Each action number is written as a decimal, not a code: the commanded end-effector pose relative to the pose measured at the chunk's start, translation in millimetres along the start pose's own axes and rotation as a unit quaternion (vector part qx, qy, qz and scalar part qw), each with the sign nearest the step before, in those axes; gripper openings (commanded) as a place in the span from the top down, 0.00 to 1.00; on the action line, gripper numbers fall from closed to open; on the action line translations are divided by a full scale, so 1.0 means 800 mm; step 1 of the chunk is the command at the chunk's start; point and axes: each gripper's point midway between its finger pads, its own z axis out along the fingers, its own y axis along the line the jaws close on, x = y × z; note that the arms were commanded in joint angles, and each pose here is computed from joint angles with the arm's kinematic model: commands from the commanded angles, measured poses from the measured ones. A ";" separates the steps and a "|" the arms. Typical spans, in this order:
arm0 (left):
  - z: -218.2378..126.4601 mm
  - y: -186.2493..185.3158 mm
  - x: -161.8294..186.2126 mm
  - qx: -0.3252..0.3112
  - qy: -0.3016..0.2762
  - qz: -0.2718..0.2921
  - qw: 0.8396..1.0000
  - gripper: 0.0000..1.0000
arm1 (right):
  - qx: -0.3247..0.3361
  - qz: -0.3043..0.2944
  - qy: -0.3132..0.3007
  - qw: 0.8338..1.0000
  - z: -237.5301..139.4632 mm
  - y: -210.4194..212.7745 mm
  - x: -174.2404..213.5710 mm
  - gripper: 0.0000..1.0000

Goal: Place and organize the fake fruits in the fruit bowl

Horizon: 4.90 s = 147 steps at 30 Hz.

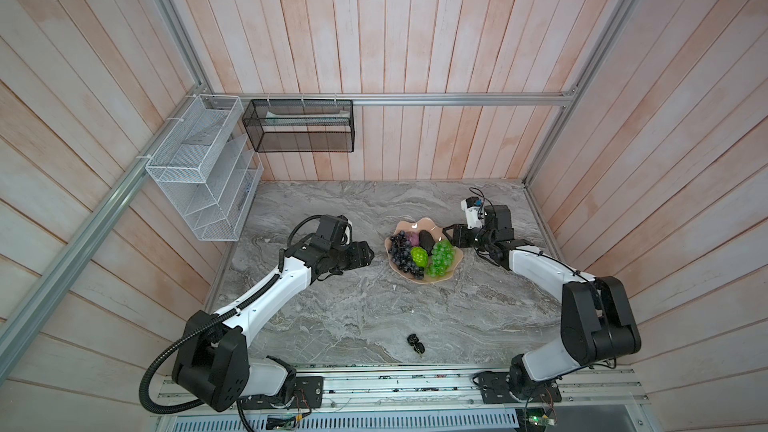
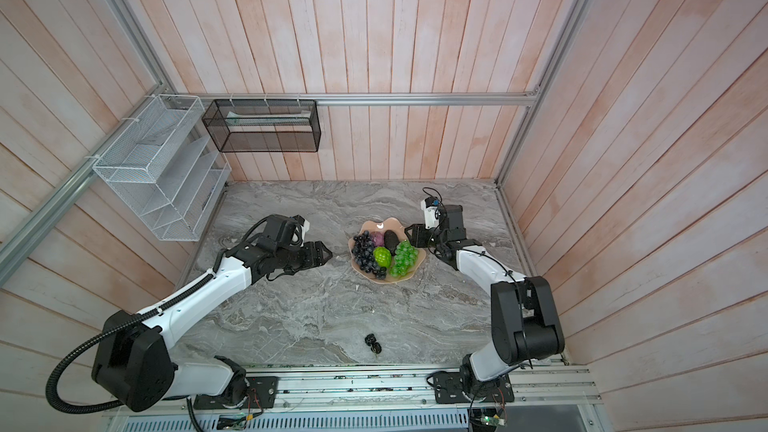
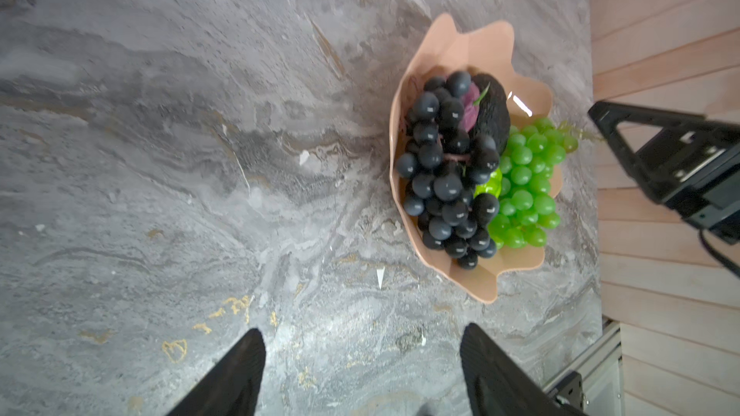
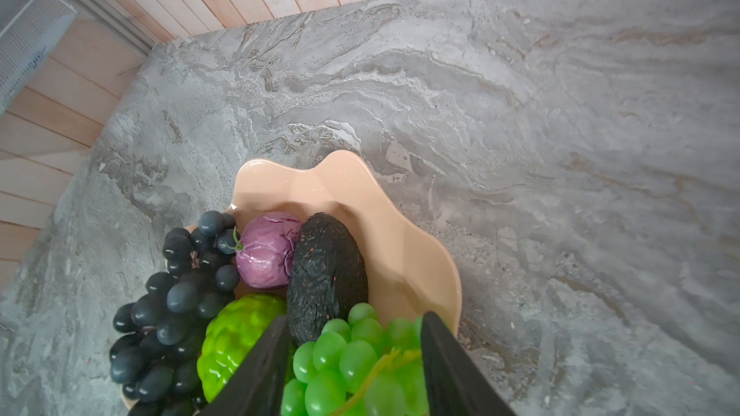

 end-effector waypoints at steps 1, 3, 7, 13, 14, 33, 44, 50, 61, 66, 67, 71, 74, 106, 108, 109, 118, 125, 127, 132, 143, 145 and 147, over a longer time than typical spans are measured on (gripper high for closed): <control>0.003 -0.021 0.035 0.007 0.053 0.030 0.998 0.21 | 0.019 -0.033 -0.020 0.999 -0.026 0.016 -0.025 0.44; 0.010 -0.038 0.064 0.020 0.082 0.049 0.995 0.22 | 0.027 -0.048 -0.023 0.998 -0.039 0.029 -0.024 0.43; 0.025 -0.064 0.128 0.033 0.140 0.088 0.986 0.22 | 0.023 -0.068 -0.014 0.997 -0.058 0.064 0.002 0.43; 0.046 -0.089 0.214 0.031 0.205 0.116 0.971 0.22 | -0.006 -0.069 0.048 0.996 -0.085 0.110 0.078 0.51; 0.048 -0.090 0.230 0.026 0.215 0.120 0.969 0.22 | -0.013 -0.067 0.061 0.996 -0.091 0.120 0.097 0.52; 0.051 -0.024 0.199 -0.034 0.109 0.003 0.993 0.22 | -0.045 -0.176 0.270 0.946 -0.153 0.224 0.339 0.45; 0.030 0.017 0.193 -0.054 0.085 -0.036 0.994 0.22 | -0.058 -0.201 0.292 0.933 -0.140 0.224 0.363 0.66; 0.029 0.021 0.187 -0.056 0.081 -0.036 0.994 0.21 | -0.063 -0.201 0.317 0.925 -0.140 0.222 0.379 0.71; 0.030 0.022 0.184 -0.056 0.079 -0.036 0.995 0.21 | -0.040 -0.221 0.333 0.916 -0.131 0.207 0.393 0.79; 0.030 0.021 0.183 -0.054 0.078 -0.036 0.995 0.21 | -0.033 -0.226 0.324 0.918 -0.131 0.205 0.387 0.92; 0.030 0.022 0.183 -0.056 0.078 -0.035 0.995 0.21 | -0.031 -0.225 0.318 0.920 -0.131 0.205 0.383 0.94; 0.030 0.023 0.182 -0.059 0.077 -0.034 0.995 0.21 | -0.027 -0.217 0.293 0.931 -0.134 0.208 0.360 1.00; 0.030 0.026 0.182 -0.062 0.075 -0.035 0.995 0.21 | -0.050 -0.186 0.285 0.939 -0.133 0.219 0.336 1.00; 0.020 0.036 0.167 -0.072 0.054 -0.026 0.996 0.21 | -0.083 0.029 0.188 0.978 -0.026 0.107 0.141 1.00; 0.021 0.034 0.165 -0.073 0.054 -0.023 0.996 0.21 | -0.076 0.032 0.190 0.978 -0.020 0.103 0.145 1.00; 0.021 0.033 0.164 -0.071 0.054 -0.022 0.996 0.21 | -0.074 0.034 0.193 0.978 -0.017 0.101 0.148 1.00; 0.022 0.033 0.162 -0.072 0.054 -0.023 0.996 0.21 | -0.046 0.020 0.208 0.977 -0.004 0.085 0.154 1.00; 0.022 0.029 0.156 -0.072 0.051 -0.017 0.996 0.21 | -0.023 -0.003 0.187 0.982 -0.015 0.084 0.127 0.75; 0.022 0.029 0.154 -0.072 0.051 -0.015 0.996 0.21 | -0.023 -0.008 0.179 0.984 -0.020 0.087 0.119 0.72; 0.021 0.027 0.151 -0.075 0.052 -0.014 0.996 0.21 | -0.029 -0.021 0.159 0.987 -0.033 0.096 0.098 0.72; -0.034 0.033 0.037 -0.093 -0.075 -0.014 0.993 0.14 | 0.036 -0.093 -0.044 0.994 -0.096 0.099 -0.032 0.38; -0.063 0.047 -0.010 -0.122 -0.136 -0.002 0.983 0.02 | 0.074 -0.100 -0.106 0.987 -0.112 0.081 -0.057 0.25; -0.093 0.065 -0.064 -0.140 -0.202 0.006 0.969 0.00 | 0.110 -0.105 -0.167 0.974 -0.129 0.056 -0.078 0.13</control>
